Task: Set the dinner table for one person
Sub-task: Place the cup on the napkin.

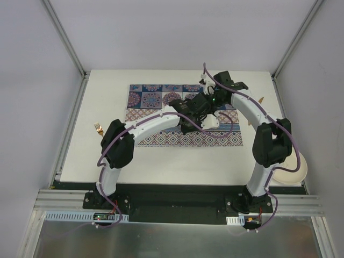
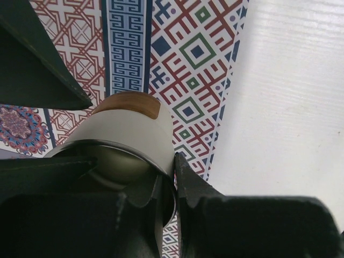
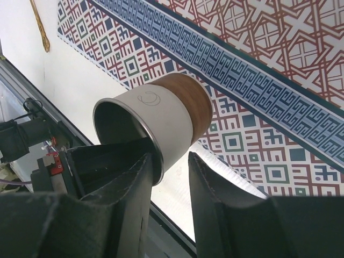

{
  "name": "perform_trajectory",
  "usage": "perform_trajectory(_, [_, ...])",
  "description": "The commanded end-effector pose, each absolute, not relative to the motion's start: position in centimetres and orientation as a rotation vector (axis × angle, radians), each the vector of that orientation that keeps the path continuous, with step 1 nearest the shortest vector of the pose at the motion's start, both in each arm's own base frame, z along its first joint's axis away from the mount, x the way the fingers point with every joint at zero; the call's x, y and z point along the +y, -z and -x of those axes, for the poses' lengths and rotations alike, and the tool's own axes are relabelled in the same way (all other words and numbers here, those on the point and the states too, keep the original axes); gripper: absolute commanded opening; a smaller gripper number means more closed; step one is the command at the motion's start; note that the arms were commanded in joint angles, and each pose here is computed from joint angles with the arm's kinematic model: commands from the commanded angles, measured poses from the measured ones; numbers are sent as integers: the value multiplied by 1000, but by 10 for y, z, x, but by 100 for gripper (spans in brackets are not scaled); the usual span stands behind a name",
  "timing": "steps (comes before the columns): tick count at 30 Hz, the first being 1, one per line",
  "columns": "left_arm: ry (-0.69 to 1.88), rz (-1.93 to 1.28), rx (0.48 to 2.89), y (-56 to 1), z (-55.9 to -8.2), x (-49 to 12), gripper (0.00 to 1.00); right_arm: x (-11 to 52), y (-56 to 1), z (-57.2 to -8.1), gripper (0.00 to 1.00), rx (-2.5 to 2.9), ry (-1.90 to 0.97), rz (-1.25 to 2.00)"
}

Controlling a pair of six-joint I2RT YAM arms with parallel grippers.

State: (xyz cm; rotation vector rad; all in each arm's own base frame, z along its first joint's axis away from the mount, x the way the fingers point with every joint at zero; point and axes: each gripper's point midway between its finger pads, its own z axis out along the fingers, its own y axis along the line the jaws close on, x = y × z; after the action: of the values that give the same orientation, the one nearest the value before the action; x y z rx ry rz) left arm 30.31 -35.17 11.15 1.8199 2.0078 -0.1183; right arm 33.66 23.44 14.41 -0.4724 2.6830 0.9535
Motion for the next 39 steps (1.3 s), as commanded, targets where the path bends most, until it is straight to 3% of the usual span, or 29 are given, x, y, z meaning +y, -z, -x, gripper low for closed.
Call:
perform_trajectory(1, [49,-1421,1825,-204,-367,-367,0,233,-159,-283,36,2783,-1033,518])
perform_trajectory(15, [6,-1443,1744,-229,-376,-355,0,239,-136,-250,37,2806,-1085,498])
perform_trajectory(25, [110,-1548,1759,-202,-348,-367,0,244,-100,-237,35,2931,-998,529])
perform_trajectory(39, [74,-1577,1836,-164,-348,-369,0,241,-114,-224,36,2862,-1087,524])
